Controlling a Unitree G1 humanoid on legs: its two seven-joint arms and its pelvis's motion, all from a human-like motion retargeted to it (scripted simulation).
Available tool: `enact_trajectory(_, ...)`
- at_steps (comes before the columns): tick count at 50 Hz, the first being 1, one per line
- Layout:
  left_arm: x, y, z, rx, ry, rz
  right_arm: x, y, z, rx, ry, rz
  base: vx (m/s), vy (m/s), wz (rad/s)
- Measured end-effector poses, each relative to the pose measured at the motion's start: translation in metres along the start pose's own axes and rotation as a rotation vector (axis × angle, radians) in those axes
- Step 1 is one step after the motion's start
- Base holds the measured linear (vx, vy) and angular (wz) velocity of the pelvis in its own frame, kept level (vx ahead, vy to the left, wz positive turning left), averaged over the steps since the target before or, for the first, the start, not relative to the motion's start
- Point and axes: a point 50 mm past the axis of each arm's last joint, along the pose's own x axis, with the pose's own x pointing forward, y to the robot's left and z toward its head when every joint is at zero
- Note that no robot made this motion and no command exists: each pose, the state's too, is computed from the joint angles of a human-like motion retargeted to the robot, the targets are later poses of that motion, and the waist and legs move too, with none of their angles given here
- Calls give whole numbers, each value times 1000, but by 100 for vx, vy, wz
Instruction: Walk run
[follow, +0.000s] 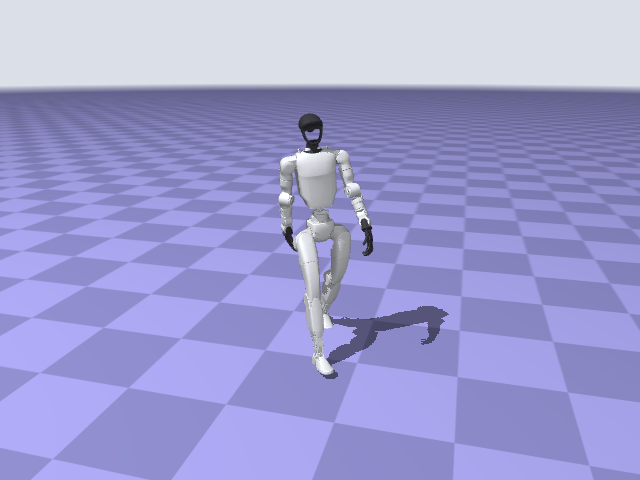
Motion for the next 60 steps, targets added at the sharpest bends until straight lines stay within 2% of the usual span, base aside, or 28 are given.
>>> enact_trajectory(5,-58,-69,-109,-144,430,-186,-13,-31,59,65,-208,-121,106,-62,-44)
enact_trajectory(8,-96,-103,-147,-169,631,-285,-32,-56,110,60,-360,-196,96,-52,-52)
enact_trajectory(14,-165,-161,-187,-179,829,-470,-96,-108,187,-5,-738,-562,94,-36,-129)
enact_trajectory(18,-198,-178,-201,-152,911,-557,-139,-133,213,-53,-912,-740,101,-25,-101)
enact_trajectory(21,-215,-182,-209,-135,984,-587,-156,-144,219,-73,-957,-785,108,-17,-78)
enact_trajectory(24,-219,-175,-214,-149,1049,-580,-151,-148,212,-60,-914,-761,133,-13,-5)
enact_trajectory(27,-210,-164,-214,-188,1069,-528,-121,-141,186,-8,-787,-682,117,-10,-21)
enact_trajectory(30,-187,-152,-206,-237,1004,-433,-77,-117,144,45,-602,-552,138,-8,-66)
enact_trajectory(33,-143,-122,-185,-270,855,-337,-41,-82,106,79,-408,-388,142,-33,91)
enact_trajectory(38,-57,-63,-113,-210,571,-175,-9,-22,51,73,-162,-85,97,-15,16)
enact_trajectory(42,-9,-25,-37,-136,255,-69,2,15,16,24,-104,37,105,-20,110)
enact_trajectory(48,12,37,62,-5,-149,8,6,43,-26,-130,9,104,97,-34,50)
enact_trajectory(51,8,67,86,80,-236,34,6,45,-33,-162,78,103,103,-59,-53)
enact_trajectory(55,8,65,72,93,-177,74,6,45,-30,-69,88,124,108,-60,-26)
enact_trajectory(60,0,4,-6,-69,89,-14,4,23,5,93,-82,34,124,-83,-21)
